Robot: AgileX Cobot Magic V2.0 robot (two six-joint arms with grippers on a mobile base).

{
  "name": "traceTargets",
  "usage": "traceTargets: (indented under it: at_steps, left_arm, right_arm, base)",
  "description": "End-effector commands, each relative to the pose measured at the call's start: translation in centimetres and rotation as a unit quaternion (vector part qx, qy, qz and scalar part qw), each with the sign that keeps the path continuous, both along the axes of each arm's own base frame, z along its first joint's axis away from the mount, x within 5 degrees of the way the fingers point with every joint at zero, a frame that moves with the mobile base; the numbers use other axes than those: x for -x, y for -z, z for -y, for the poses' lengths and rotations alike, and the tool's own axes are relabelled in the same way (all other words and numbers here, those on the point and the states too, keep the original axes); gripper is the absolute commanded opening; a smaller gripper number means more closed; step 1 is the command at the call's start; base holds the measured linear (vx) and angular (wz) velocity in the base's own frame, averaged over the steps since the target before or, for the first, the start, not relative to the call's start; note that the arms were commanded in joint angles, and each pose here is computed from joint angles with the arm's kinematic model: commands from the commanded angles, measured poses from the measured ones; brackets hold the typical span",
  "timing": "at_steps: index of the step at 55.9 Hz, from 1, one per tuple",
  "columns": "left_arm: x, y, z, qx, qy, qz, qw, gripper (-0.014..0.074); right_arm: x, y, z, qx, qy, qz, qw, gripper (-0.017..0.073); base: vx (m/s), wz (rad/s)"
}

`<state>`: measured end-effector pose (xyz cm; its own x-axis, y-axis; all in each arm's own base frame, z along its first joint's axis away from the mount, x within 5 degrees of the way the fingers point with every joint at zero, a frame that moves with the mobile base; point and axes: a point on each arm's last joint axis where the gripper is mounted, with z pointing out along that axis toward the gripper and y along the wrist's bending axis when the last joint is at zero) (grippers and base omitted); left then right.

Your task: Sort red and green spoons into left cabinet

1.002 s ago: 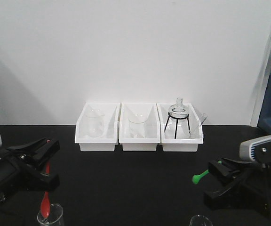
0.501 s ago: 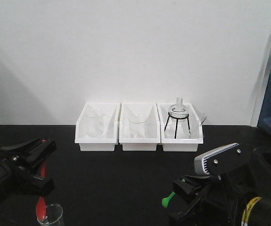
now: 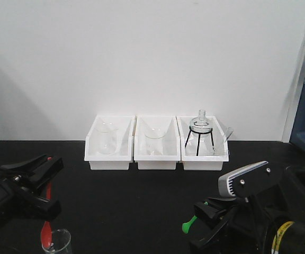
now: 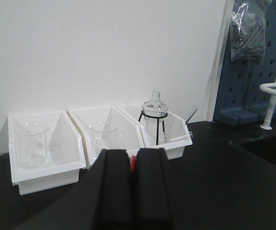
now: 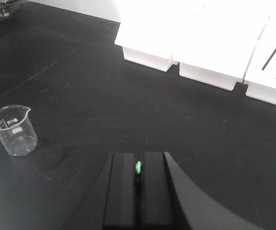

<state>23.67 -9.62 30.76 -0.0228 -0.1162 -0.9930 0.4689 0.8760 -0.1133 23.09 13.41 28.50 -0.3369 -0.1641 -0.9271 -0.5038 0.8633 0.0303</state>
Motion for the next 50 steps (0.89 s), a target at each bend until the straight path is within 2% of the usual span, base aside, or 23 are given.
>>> traceTargets:
  at_steps: [1, 50]
  left_arm:
    - [0.54, -2.27, 0.14, 0.038, 0.011, 0.054, 0.998, 0.0003]
    - [0.54, -2.26, 0.14, 0.037, 0.011, 0.055, 0.998, 0.0003]
  right_arm:
    - [-0.04, -2.29, -0.33, -0.033, -0.014, 0.05, 0.998, -0.0001]
    - [-0.04, -2.29, -0.33, -0.033, -0.014, 0.05, 0.998, -0.0001]
  base:
    - [0.0, 0.0]
    - [-0.03, 0.01]
